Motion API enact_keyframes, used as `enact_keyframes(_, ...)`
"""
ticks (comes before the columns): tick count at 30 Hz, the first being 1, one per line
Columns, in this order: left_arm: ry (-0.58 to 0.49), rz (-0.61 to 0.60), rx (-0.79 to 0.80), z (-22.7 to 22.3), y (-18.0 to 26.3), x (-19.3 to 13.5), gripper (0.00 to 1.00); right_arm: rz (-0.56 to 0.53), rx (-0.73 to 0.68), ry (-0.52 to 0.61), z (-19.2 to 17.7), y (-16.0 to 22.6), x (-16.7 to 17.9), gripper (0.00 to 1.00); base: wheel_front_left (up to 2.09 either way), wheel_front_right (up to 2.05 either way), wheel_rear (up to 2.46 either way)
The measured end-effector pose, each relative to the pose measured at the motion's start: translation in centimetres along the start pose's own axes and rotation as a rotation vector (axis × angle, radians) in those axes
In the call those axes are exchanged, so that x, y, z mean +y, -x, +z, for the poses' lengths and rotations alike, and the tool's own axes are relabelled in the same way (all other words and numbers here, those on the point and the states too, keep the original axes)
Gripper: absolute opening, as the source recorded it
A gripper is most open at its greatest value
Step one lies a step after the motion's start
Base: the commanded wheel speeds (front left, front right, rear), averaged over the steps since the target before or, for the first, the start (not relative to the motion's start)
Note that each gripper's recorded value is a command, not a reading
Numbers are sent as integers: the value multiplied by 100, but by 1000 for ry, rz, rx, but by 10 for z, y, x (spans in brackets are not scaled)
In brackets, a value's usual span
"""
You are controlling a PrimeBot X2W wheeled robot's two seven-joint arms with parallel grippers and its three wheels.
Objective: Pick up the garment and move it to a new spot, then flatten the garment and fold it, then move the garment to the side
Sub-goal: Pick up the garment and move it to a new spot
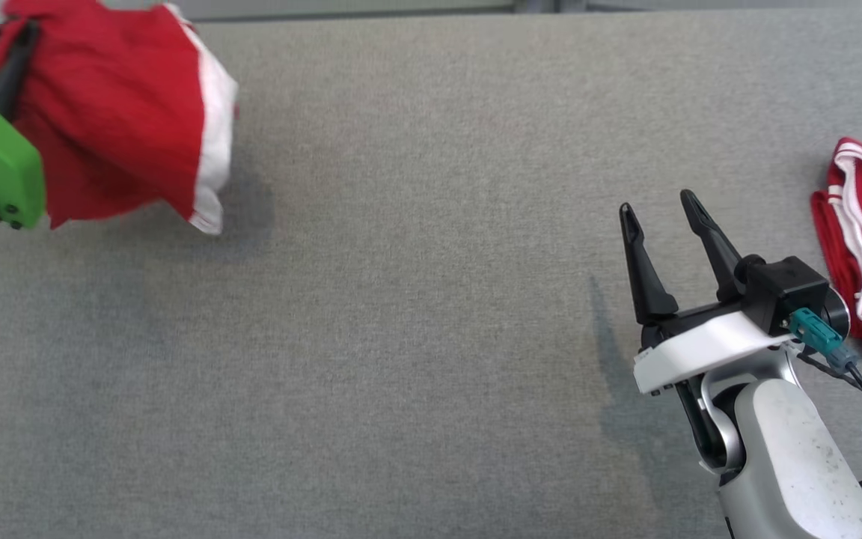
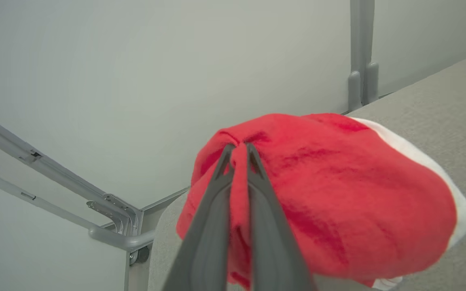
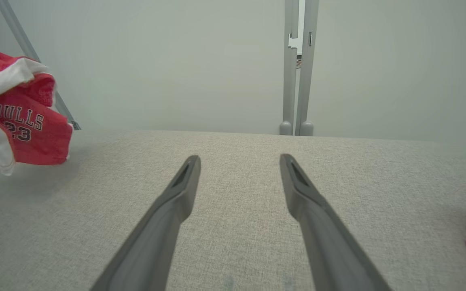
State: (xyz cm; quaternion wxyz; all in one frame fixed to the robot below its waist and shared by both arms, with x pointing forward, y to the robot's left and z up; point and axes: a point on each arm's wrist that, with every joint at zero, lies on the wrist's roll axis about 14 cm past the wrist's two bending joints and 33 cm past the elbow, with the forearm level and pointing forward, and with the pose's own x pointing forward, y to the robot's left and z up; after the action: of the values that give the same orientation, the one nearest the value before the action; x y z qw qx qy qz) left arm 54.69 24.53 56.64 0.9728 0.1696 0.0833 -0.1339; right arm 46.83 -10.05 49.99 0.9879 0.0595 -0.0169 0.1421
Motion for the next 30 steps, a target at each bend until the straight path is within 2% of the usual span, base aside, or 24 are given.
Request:
enact_keyframes(5, -81, -161, -117, 50, 6, -53, 0, -37, -34, 3, 17, 17, -9, 100, 0, 0, 0)
enact_keyframes(10, -158, -388, -223, 85, 11, -132, 0, -93, -55, 11, 27, 35, -26, 100, 0, 0, 0)
enact_keyframes(16, -226, -692, -334, 105, 27, -231, 0, -159, -66, 22, 34, 54, -46, 100, 0, 0, 0)
enact_keyframes(22, -200, -844, -378, 102, 22, -281, 0, -194, -70, 25, 35, 61, -58, 100, 0, 0, 0)
enact_keyframes(30, -198, -900, -312, 59, -8, -321, 0, -229, -35, 15, 21, 67, -71, 100, 0, 0, 0)
